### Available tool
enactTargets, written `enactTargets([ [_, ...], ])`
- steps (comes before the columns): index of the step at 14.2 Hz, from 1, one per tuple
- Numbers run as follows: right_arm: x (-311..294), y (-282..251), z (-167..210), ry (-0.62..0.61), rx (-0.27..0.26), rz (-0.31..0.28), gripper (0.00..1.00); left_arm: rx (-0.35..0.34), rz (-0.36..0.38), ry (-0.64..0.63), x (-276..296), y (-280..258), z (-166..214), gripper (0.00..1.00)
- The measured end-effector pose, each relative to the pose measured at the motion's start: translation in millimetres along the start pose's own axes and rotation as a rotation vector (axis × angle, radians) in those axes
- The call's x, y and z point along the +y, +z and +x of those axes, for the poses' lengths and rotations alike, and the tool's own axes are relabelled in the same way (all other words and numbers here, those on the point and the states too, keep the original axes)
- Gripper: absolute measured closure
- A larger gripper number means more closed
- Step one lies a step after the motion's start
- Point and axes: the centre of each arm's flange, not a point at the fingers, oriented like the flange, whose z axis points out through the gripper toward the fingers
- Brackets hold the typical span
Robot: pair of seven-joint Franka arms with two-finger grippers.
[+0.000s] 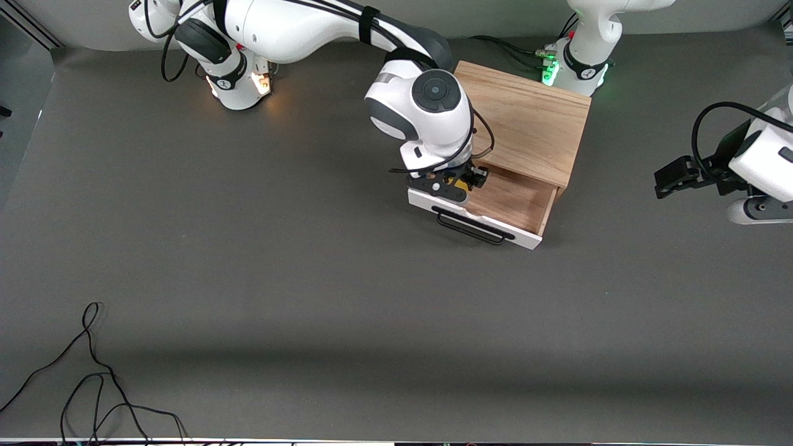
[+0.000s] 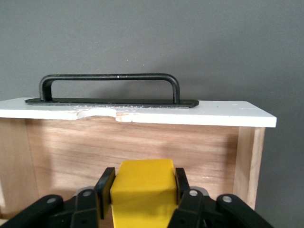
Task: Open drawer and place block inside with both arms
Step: 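Carry the yellow cube with the right gripper over the open drawer, then open the right gripper to drop the cube into the drawer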
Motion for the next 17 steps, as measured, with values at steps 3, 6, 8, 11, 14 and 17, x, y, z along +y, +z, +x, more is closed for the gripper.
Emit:
enactTargets([
  [3, -1, 9, -5, -0.007, 0.002, -0.012, 0.45, -0.006, 0.001, 0.002, 0, 4, 1, 0.0],
  [6, -1, 26, -4, -0.007, 0.015, -0.018, 0.45, -0.007, 0.002, 0.003, -3, 4, 1, 0.0],
  [8, -1, 38, -2, -0.005, 0.015, -0.022, 0.45, -0.01, 0.005, 0.016, -11, 5, 2, 0.0],
  [11, -1, 46, -1, -0.004, 0.012, -0.023, 0.45, -0.017, 0.009, 0.036, -23, 8, 3, 0.0],
  [14, -1, 46, -2, -0.006, 0.014, -0.02, 0.42, -0.016, 0.009, 0.039, -23, 8, 3, 0.0],
  [17, -2, 45, -1, -0.013, 0.03, -0.016, 0.14, -0.017, 0.01, 0.041, -23, 8, -1, 0.0],
])
